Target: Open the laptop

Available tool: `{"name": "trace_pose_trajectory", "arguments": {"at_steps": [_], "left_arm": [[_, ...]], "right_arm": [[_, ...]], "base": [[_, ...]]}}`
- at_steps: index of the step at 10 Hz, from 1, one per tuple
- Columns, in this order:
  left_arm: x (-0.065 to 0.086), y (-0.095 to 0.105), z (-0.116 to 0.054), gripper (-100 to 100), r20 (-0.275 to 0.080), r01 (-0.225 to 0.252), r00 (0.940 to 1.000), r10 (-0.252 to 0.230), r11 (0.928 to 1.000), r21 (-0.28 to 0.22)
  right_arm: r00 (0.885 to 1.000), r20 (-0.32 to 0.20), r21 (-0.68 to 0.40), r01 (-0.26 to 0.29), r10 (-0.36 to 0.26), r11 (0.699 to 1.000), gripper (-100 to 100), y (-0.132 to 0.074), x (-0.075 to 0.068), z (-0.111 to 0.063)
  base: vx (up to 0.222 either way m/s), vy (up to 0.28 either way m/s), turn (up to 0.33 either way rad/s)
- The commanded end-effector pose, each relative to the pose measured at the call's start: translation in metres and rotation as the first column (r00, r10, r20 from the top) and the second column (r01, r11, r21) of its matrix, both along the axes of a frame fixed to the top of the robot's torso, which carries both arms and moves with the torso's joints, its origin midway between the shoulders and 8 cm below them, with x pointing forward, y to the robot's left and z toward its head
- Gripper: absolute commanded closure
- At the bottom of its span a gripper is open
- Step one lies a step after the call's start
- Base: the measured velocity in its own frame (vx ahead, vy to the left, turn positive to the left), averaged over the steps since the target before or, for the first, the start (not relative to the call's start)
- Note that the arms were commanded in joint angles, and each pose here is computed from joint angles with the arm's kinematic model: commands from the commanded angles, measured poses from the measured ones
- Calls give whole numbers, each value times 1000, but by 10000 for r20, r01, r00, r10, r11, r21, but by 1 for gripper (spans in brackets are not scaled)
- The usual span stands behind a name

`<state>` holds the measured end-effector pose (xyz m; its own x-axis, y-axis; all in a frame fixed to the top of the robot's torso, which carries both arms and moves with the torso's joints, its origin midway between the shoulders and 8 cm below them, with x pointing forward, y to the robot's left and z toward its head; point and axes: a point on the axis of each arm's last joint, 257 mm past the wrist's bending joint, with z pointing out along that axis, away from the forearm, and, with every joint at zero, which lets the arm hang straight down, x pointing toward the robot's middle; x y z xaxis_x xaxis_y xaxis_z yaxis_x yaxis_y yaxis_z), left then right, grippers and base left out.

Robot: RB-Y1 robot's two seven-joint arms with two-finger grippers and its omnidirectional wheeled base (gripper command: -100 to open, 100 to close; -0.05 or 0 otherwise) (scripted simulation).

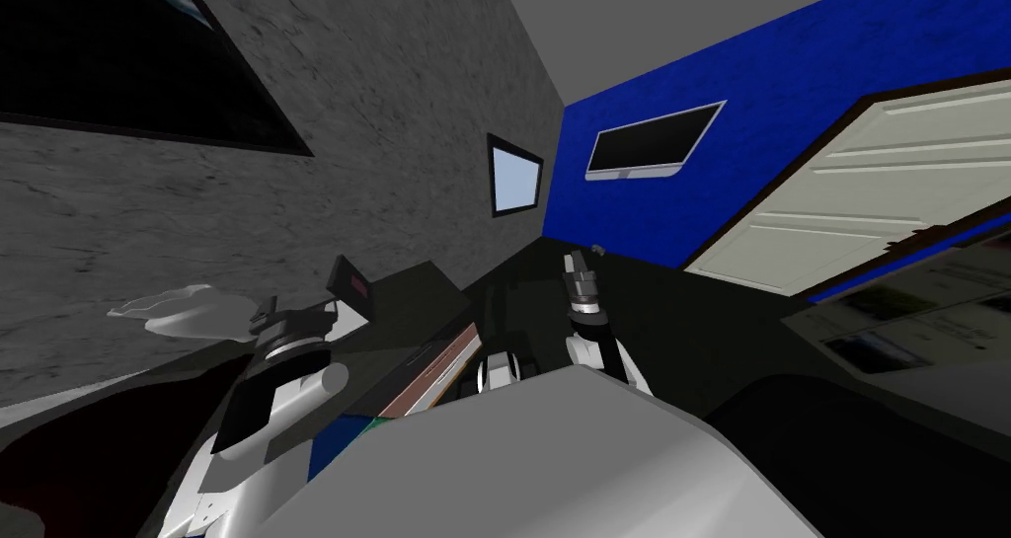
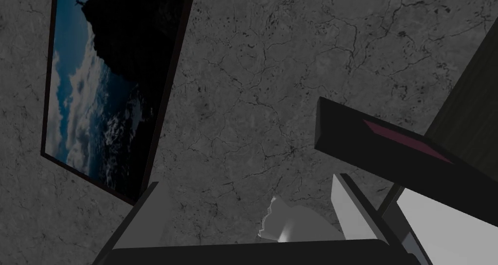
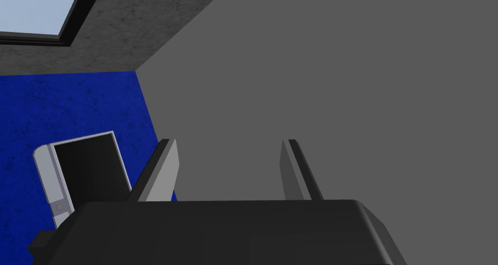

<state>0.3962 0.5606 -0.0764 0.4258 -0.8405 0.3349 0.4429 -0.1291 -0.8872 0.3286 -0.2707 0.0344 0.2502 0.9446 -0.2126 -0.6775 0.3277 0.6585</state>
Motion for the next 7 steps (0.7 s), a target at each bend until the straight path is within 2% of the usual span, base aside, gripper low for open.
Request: {"name": "trace_pose_trajectory", "arguments": {"at_steps": [1,2,4,7], "left_arm": [[-8,33,-15,-100,-23,-513,9987,514,9937,-994],[-12,45,-21,-100,-19,-693,9976,697,9880,-1383],[-20,64,-34,-100,-2,-1009,9946,1033,9709,-2171],[-31,86,-57,-100,28,-1361,9894,1452,9337,-3311]], "right_arm": [[10000,0,0,0,0,10000,0,0,0,0],[10000,0,0,0,0,10000,0,0,0,0],[10000,-1,-1,1,-1,10000,0,0,0,0],[10000,-1,-1,1,-1,10000,0,0,0,0]], "base": [[16,14,-178],[13,21,-139],[17,24,-151],[16,35,-129]]}}
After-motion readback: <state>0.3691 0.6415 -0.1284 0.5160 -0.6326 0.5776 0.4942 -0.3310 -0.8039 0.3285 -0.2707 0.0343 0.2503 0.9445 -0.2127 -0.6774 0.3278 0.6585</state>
